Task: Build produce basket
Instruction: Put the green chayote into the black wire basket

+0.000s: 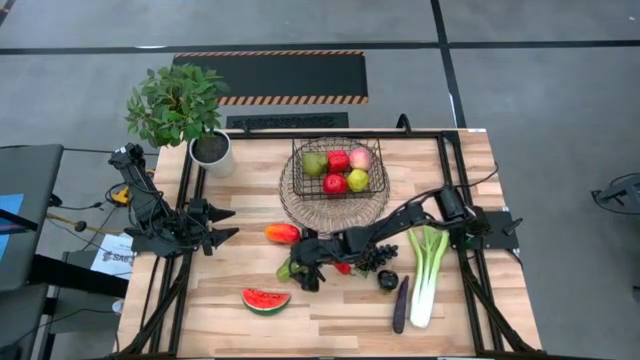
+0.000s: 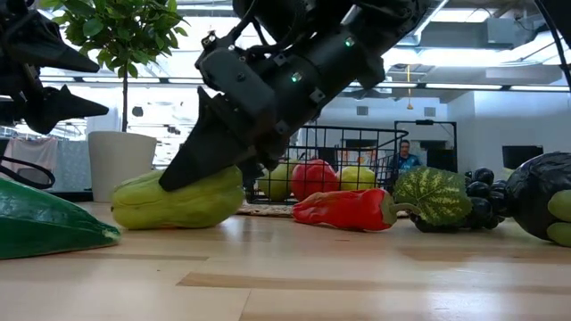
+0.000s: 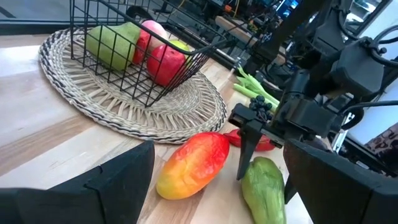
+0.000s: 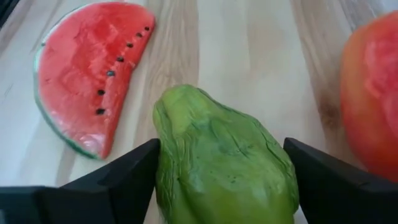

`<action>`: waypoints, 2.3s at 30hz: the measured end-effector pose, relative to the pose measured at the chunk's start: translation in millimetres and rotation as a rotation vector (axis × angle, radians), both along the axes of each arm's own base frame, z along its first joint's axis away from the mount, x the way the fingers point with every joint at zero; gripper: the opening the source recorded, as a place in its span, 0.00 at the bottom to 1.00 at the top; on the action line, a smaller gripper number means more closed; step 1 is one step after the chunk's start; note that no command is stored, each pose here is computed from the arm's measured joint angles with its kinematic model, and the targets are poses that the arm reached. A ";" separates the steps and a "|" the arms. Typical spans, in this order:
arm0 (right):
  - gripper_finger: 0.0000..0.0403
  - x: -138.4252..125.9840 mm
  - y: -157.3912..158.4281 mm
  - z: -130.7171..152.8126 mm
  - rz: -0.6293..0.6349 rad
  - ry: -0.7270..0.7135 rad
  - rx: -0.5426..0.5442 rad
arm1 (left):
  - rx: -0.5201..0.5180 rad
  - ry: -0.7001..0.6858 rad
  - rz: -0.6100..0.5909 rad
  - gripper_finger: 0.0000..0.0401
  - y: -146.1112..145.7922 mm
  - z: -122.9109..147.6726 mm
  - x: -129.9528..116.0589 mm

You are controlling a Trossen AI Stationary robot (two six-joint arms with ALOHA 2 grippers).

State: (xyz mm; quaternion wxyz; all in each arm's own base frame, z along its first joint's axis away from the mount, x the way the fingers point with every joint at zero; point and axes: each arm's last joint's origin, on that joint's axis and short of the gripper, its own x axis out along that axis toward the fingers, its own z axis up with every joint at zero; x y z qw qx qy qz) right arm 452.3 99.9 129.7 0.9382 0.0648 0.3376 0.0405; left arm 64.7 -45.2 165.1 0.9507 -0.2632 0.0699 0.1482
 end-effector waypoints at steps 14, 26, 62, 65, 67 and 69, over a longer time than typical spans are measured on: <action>0.75 -36.8 -29.3 122.7 -0.101 -0.129 -0.112 | -0.001 0.001 -0.003 0.85 -0.1 -0.1 0.0; 0.75 -79.6 -117.0 182.5 -0.787 -0.179 -0.245 | 0.004 -0.003 0.008 0.85 0.2 0.0 0.0; 0.75 -46.6 -154.8 96.2 -1.012 -0.013 -0.045 | -0.016 -0.008 0.010 0.85 0.1 0.0 0.0; 0.75 -46.5 -154.8 96.3 -1.013 -0.014 -0.044 | -0.016 -0.007 0.009 0.85 0.1 0.0 0.0; 0.75 -46.0 -154.9 96.7 -1.013 -0.021 -0.041 | -0.016 -0.007 0.009 0.85 0.1 0.0 0.0; 0.75 -43.9 -155.0 98.8 -1.013 -0.052 -0.026 | -0.015 -0.007 0.009 0.85 0.1 0.0 0.0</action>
